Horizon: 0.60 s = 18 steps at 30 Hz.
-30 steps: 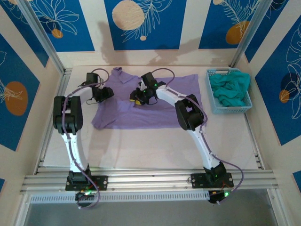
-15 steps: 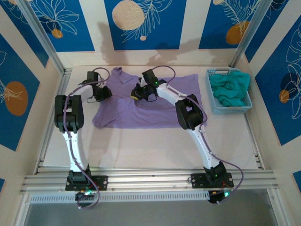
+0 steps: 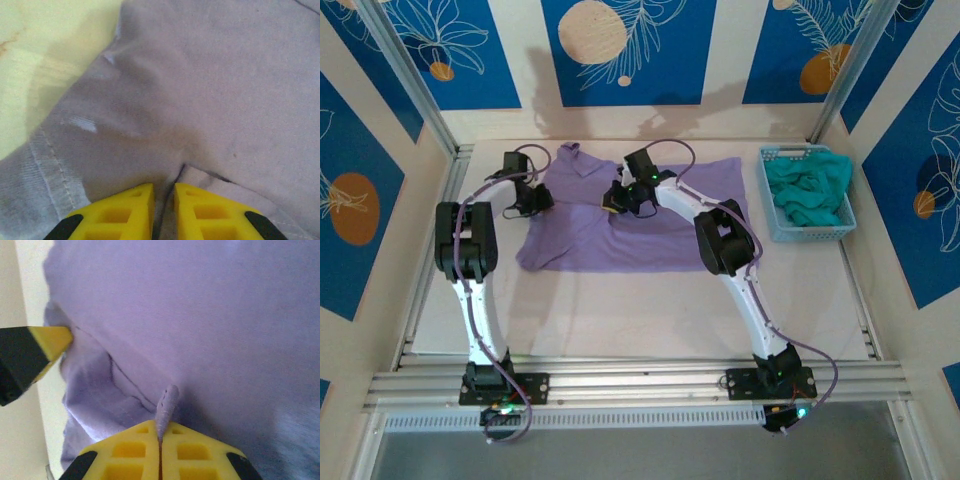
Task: Fold the inside-out t-shirt
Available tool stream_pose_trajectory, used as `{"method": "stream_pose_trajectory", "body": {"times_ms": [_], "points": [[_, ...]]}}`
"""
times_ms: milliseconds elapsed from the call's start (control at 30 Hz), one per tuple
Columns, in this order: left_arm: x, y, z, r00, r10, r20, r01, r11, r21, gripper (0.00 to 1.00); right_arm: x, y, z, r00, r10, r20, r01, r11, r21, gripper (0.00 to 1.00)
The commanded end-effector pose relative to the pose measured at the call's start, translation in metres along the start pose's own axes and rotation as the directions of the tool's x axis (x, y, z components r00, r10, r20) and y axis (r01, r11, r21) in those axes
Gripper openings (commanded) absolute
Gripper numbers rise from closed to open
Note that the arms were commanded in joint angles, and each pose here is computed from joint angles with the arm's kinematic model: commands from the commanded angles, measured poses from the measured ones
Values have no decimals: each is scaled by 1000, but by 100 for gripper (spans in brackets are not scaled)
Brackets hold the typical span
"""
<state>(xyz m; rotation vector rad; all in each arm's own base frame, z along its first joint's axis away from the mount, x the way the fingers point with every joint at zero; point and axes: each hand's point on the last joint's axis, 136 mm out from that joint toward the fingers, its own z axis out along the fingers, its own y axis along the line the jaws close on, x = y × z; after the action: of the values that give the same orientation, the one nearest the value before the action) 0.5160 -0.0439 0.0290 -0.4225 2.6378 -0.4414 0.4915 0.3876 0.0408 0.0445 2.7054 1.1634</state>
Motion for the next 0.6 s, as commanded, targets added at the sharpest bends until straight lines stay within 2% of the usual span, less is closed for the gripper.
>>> {"method": "stream_pose_trajectory", "body": {"times_ms": [0, 100, 167, 300, 433, 567], "points": [[-10, 6, -17, 999, 13, 30, -12, 999, -32, 24, -8, 1, -23, 998, -37, 46, 33, 997, 71, 12], [-17, 2, -28, 998, 19, 54, -17, 999, -32, 34, -8, -6, -27, 999, -29, 45, 24, 993, 113, 19], [-22, -2, -38, 997, 18, 79, -16, 1000, -26, 42, -8, -2, -31, 998, -50, 48, 44, 993, 114, 28], [-22, -15, -62, 992, -1, 126, -3, 1000, 28, 49, -9, 7, -49, 992, -101, 69, 94, 990, 107, 40], [0, -37, -83, 988, -21, 156, 0, 991, 131, 52, -3, 9, -81, 986, -132, 100, 124, 989, 85, 43], [23, -77, -81, 992, 9, 127, -44, 959, 279, 53, 11, -5, -112, 980, -156, 121, 143, 984, 107, 44]]}}
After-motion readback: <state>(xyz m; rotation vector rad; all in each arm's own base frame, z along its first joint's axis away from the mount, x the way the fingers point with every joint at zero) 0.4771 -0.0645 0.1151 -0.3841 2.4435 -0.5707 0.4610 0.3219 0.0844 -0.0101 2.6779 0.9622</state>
